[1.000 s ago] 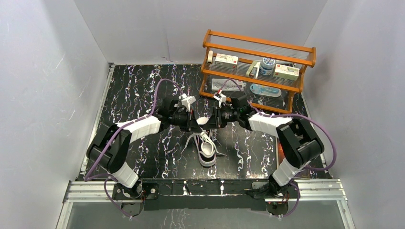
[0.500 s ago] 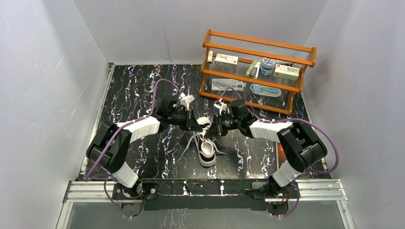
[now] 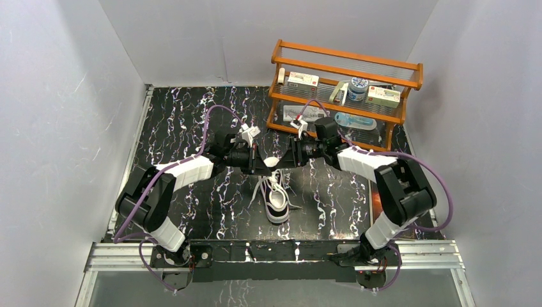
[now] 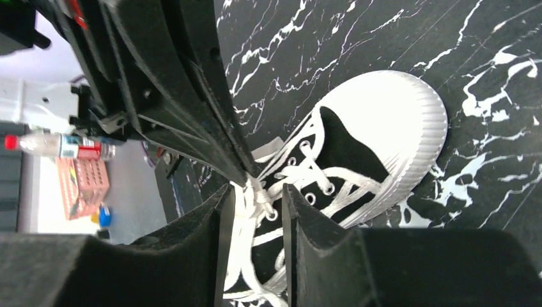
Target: Tie the shoes
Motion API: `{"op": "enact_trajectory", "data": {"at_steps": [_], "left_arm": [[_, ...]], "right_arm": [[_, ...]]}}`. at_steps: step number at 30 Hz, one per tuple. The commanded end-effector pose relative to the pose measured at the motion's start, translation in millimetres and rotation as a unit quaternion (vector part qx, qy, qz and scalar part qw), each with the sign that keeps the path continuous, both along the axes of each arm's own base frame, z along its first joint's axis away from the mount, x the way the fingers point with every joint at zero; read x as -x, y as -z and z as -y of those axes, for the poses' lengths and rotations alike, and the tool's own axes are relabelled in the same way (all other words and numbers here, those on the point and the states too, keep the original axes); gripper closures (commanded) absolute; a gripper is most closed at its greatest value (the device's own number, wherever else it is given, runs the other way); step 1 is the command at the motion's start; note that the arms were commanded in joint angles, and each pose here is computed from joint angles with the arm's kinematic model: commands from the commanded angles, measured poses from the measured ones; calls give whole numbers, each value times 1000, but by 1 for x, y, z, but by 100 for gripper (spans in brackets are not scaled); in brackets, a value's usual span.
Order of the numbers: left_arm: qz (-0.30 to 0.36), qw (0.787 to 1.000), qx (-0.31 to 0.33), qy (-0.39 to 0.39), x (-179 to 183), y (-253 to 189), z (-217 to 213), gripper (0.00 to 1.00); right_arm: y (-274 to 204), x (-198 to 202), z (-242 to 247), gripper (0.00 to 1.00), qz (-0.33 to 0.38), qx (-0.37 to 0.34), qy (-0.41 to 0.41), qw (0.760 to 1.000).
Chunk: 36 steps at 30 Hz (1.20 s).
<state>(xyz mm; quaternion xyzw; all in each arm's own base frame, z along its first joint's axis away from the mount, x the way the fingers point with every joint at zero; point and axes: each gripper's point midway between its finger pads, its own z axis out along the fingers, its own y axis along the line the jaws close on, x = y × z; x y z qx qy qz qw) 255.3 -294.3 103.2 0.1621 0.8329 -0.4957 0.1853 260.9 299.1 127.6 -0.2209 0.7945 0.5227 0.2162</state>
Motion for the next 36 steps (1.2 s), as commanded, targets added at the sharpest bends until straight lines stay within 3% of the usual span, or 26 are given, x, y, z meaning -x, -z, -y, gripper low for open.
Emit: {"op": "enact_trajectory", "data": {"at_steps": [1, 12, 28, 36], "left_arm": [[17, 999, 30, 8, -3, -14, 2, 100], [13, 999, 37, 15, -3, -15, 4, 100], [14, 998, 50, 33, 1, -18, 6, 100], [14, 998, 57, 39, 2, -20, 7, 100]], "right_arm": [[-7, -2, -11, 56, 50, -29, -76, 995], [5, 7, -16, 50, 34, -60, -115, 991], [8, 10, -23, 67, 17, -83, -135, 987], [8, 10, -26, 66, 11, -92, -144, 985]]}}
